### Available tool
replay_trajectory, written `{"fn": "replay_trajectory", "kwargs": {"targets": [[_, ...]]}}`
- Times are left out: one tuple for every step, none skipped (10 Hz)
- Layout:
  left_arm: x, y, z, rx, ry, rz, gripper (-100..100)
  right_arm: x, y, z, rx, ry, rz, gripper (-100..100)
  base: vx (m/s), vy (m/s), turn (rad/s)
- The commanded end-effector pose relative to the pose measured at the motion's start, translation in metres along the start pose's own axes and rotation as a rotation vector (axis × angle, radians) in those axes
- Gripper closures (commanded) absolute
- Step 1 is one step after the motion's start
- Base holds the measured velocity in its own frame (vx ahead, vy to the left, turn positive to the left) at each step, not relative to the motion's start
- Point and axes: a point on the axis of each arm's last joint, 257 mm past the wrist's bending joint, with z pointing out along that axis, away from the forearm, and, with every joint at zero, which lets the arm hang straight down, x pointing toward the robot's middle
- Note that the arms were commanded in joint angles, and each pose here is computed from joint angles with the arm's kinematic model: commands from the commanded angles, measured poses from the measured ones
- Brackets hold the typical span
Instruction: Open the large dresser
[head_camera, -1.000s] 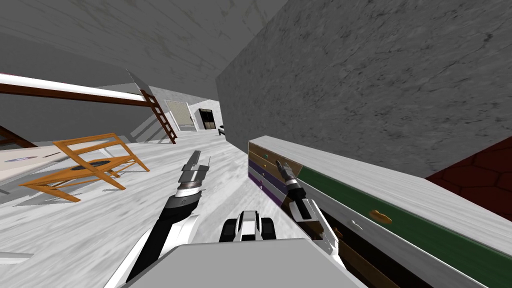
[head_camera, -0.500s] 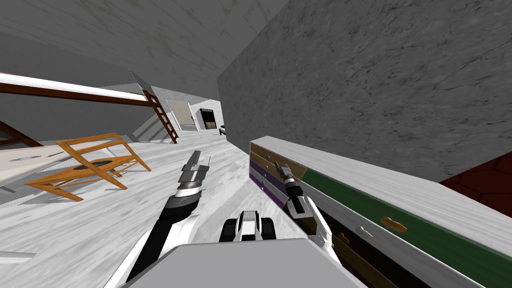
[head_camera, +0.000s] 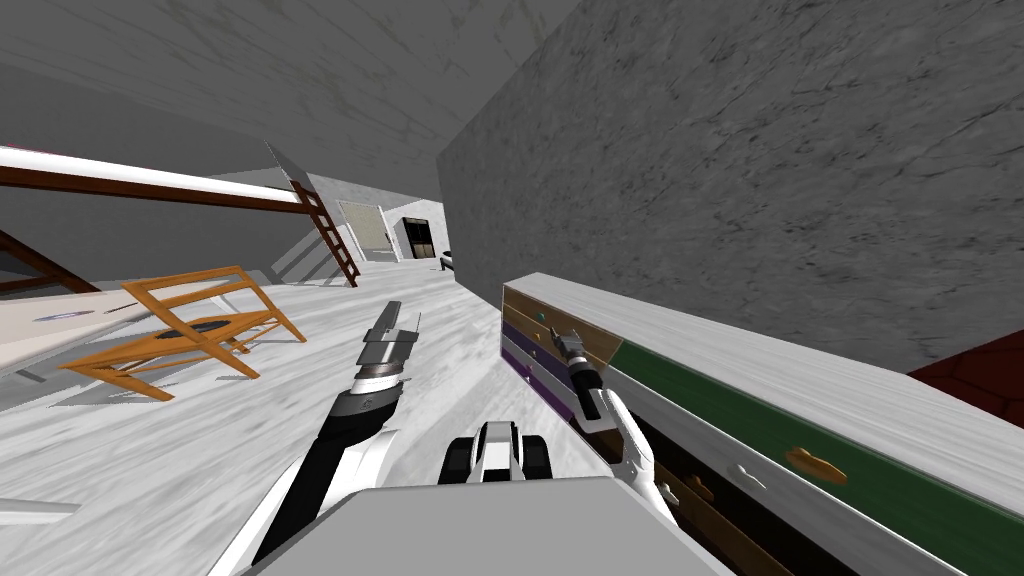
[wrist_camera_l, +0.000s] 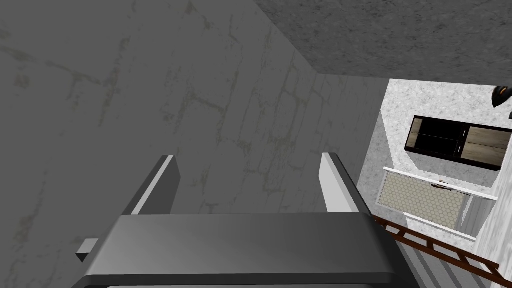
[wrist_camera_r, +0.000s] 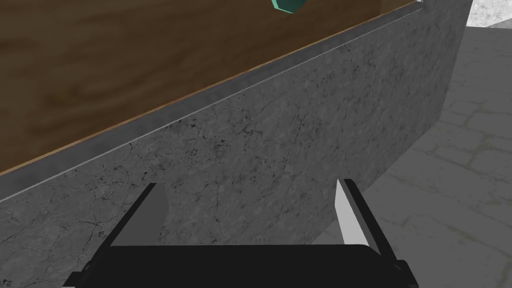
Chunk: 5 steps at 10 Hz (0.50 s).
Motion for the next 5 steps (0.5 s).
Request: {"fn": "replay_trajectory", "kwargs": {"targets": [[0.0, 0.0, 0.0, 0.0, 0.0, 0.0, 0, 0.019, -0.013, 0.008, 0.048, 0.044, -0.111, -100, 0.034, 0.049, 0.029], [0.0, 0.0, 0.0, 0.0, 0.0, 0.0, 0, 0.019, -0.013, 0.008, 0.048, 0.044, -0.121, -100, 0.033, 0.042, 0.012], [0.0, 0.0, 0.0, 0.0, 0.0, 0.0, 0, 0.031, -0.021, 0.011, 0.078, 0.073, -0.188, -100, 0.036, 0.044, 0.023], [0.0, 0.0, 0.0, 0.0, 0.0, 0.0, 0, 0.031, -0.021, 0.011, 0.078, 0.073, -0.196, -100, 0.036, 0.035, 0.017], [0.0, 0.0, 0.0, 0.0, 0.0, 0.0, 0, 0.042, -0.029, 0.014, 0.107, 0.103, -0.259, -100, 0.043, 0.036, 0.027]]}}
